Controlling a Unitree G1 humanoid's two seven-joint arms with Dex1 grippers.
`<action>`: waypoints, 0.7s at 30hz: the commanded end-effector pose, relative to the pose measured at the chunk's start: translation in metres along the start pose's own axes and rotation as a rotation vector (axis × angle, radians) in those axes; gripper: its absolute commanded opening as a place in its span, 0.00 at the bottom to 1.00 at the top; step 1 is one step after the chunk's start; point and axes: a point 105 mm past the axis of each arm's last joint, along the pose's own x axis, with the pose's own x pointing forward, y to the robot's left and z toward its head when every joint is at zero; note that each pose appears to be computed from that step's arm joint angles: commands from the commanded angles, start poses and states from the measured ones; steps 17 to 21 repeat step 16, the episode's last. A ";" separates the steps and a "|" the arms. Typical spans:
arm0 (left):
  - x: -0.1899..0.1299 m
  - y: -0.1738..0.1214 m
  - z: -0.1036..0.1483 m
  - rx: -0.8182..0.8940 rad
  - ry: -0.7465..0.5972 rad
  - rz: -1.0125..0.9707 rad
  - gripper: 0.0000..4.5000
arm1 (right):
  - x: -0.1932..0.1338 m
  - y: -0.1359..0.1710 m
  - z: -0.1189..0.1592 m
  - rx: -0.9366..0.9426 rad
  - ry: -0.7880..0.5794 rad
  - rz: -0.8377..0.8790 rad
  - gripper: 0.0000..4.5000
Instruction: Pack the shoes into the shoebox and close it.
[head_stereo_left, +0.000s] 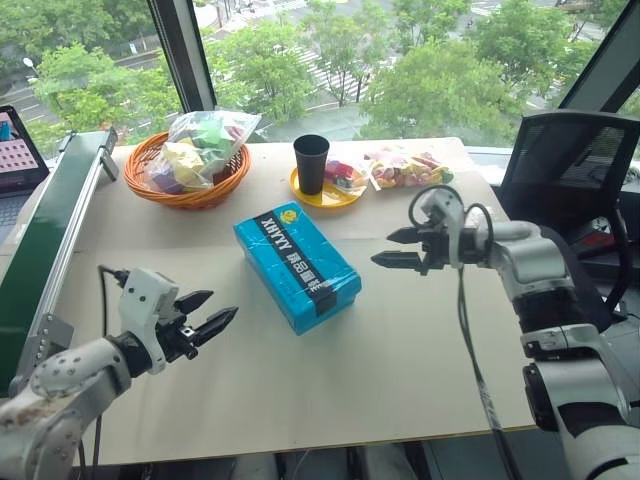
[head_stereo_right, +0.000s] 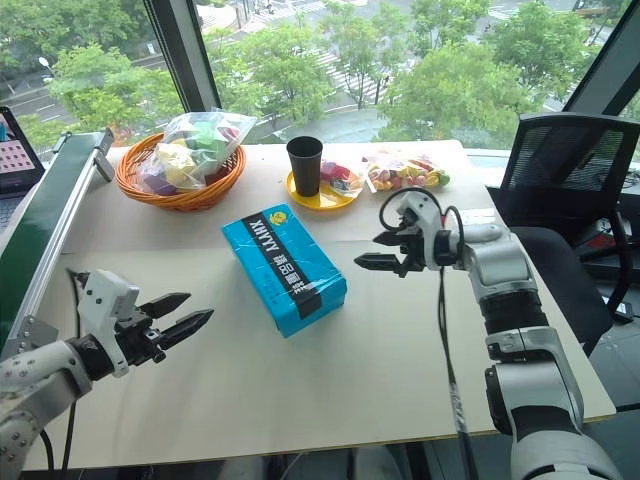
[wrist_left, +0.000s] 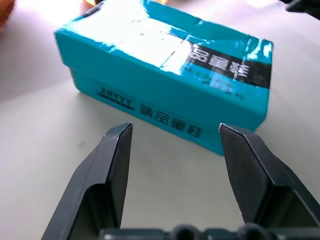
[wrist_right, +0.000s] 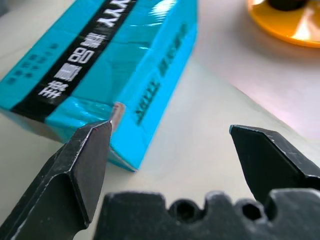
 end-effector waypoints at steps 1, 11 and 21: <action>0.000 -0.003 -0.042 -0.006 0.044 0.115 0.65 | -0.006 -0.017 -0.047 0.030 -0.062 -0.223 0.99; -0.005 -0.002 -0.119 -0.026 0.078 0.427 0.65 | 0.024 0.041 -0.112 0.044 -0.006 -0.202 0.99; -0.001 -0.012 -0.122 -0.108 0.037 0.429 0.65 | 0.029 0.049 -0.121 0.015 -0.030 -0.269 0.99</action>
